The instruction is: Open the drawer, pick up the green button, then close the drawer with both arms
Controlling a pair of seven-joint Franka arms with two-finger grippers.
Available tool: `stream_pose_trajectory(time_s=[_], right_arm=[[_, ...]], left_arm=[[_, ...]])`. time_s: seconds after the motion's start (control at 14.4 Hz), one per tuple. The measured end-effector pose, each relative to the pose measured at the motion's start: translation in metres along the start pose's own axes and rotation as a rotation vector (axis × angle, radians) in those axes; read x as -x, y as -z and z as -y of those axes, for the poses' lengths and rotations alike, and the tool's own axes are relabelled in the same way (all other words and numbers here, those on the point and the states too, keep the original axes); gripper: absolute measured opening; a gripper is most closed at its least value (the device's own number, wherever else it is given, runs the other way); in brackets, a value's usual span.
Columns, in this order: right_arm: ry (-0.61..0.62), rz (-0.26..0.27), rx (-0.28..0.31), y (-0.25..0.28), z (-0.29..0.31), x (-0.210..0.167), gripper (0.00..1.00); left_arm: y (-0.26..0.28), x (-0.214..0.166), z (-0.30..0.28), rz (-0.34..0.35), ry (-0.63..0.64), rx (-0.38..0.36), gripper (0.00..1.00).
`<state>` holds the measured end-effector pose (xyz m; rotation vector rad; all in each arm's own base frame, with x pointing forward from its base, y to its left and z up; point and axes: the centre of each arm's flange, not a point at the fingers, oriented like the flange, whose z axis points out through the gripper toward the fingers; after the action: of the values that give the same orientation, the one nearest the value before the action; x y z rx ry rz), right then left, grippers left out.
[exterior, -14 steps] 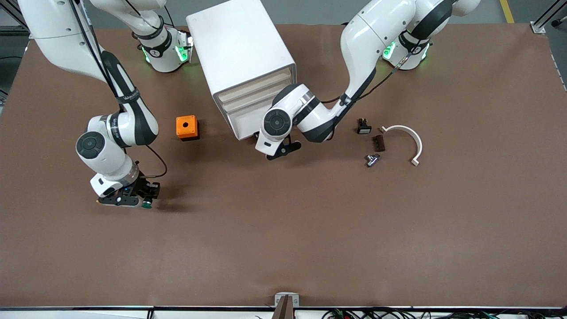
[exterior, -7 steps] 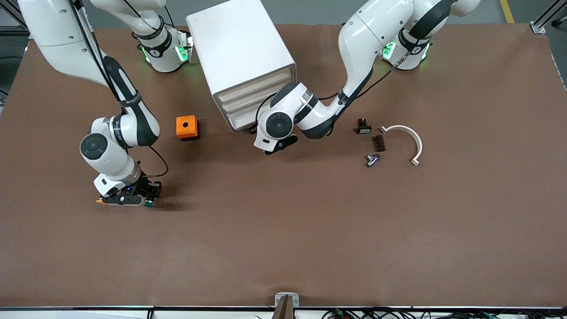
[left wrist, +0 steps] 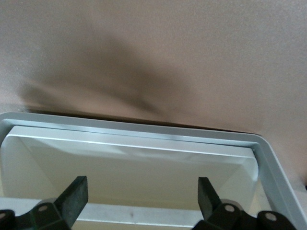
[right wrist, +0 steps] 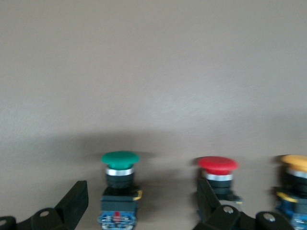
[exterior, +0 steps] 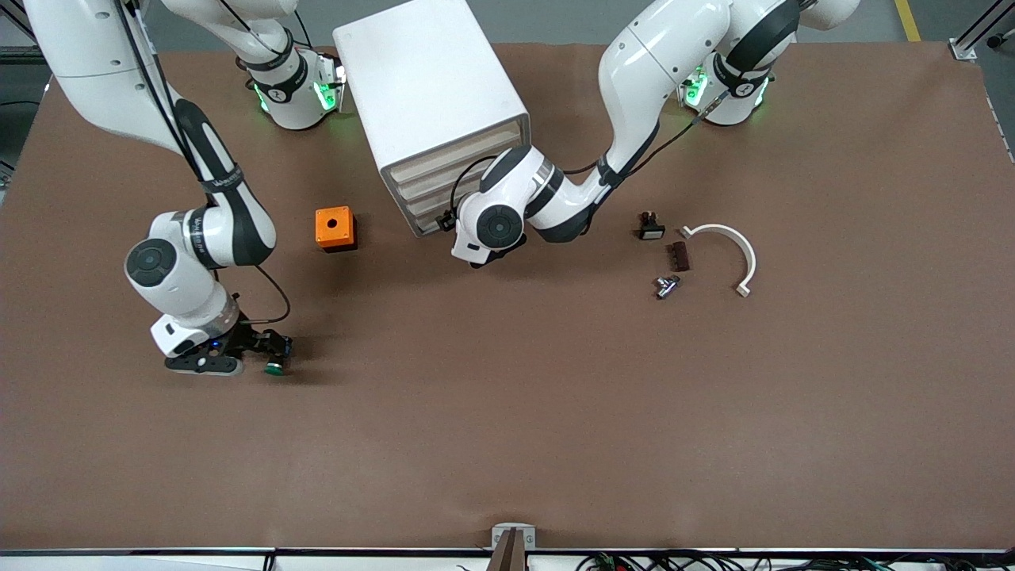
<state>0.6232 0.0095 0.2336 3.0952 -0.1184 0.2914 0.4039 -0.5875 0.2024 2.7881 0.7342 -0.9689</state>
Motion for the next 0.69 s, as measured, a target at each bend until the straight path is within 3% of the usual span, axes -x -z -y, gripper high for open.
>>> stream_pose_trajectory(time_s=[0.42,0.69], right_arm=[[0.002,0.046,0.025,0.076,-0.016,-0.011,1.0],[-0.015,0.086,-0.022,0.139,-0.019,-0.012,1.0]], left_arm=[[0.004,-0.001,-0.001,0.002,-0.001,0.013,1.0],[0.02,-0.01,-0.003,-0.018,0.004,0.037,1.0]])
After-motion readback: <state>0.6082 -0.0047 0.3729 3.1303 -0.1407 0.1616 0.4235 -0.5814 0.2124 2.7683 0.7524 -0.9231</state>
